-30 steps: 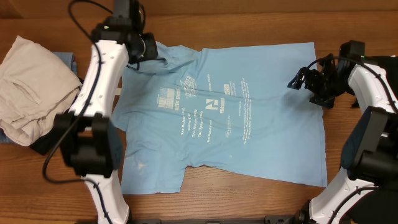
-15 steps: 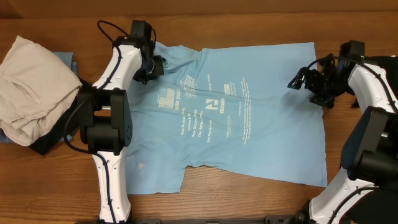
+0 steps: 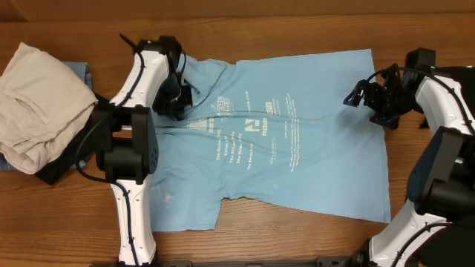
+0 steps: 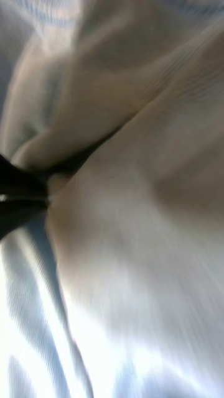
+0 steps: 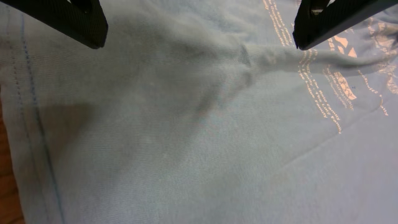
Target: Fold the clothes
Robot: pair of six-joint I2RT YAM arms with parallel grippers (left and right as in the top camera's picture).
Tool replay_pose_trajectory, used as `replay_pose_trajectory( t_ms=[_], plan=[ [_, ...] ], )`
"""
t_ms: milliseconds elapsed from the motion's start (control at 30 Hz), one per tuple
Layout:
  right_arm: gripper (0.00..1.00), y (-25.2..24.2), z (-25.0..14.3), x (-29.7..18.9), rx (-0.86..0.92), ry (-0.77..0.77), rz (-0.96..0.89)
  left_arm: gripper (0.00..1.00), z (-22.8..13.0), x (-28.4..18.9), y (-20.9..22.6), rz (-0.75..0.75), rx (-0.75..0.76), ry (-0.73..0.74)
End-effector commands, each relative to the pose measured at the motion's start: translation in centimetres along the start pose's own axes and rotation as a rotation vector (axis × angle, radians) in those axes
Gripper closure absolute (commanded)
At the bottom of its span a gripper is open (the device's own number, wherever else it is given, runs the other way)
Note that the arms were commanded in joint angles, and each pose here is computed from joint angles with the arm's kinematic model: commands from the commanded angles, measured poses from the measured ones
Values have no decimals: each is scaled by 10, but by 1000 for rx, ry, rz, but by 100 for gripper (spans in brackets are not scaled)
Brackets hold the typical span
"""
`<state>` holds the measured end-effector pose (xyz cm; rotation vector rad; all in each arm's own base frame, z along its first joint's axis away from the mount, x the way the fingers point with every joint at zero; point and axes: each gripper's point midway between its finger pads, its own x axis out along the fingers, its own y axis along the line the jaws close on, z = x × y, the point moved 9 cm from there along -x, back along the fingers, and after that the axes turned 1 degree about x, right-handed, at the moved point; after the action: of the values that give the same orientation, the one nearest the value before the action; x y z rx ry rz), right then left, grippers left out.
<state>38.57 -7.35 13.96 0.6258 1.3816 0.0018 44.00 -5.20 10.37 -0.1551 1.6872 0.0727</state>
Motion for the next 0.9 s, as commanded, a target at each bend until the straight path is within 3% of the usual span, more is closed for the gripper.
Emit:
replay_pose_trajectory(
  t_ms=[0, 67, 167, 333, 500, 867],
  plan=[
    [0, 8, 4, -12, -17, -38, 16, 85, 11, -125, -12, -98, 21, -383],
    [0, 8, 4, -12, -17, -38, 16, 86, 18, -157, -15, -111, 23, -516],
    [0, 8, 4, -12, -17, -38, 16, 88, 30, -155, -17, -121, 0, -566],
    [0, 8, 4, -12, -17, -38, 16, 96, 56, -100, -20, -122, -46, -479],
    [0, 8, 4, -12, -17, -38, 16, 96, 71, -42, -20, -90, -54, -375],
    [0, 8, 4, -12, -17, -38, 16, 96, 99, 19, -21, -90, -54, -382]
  ],
)
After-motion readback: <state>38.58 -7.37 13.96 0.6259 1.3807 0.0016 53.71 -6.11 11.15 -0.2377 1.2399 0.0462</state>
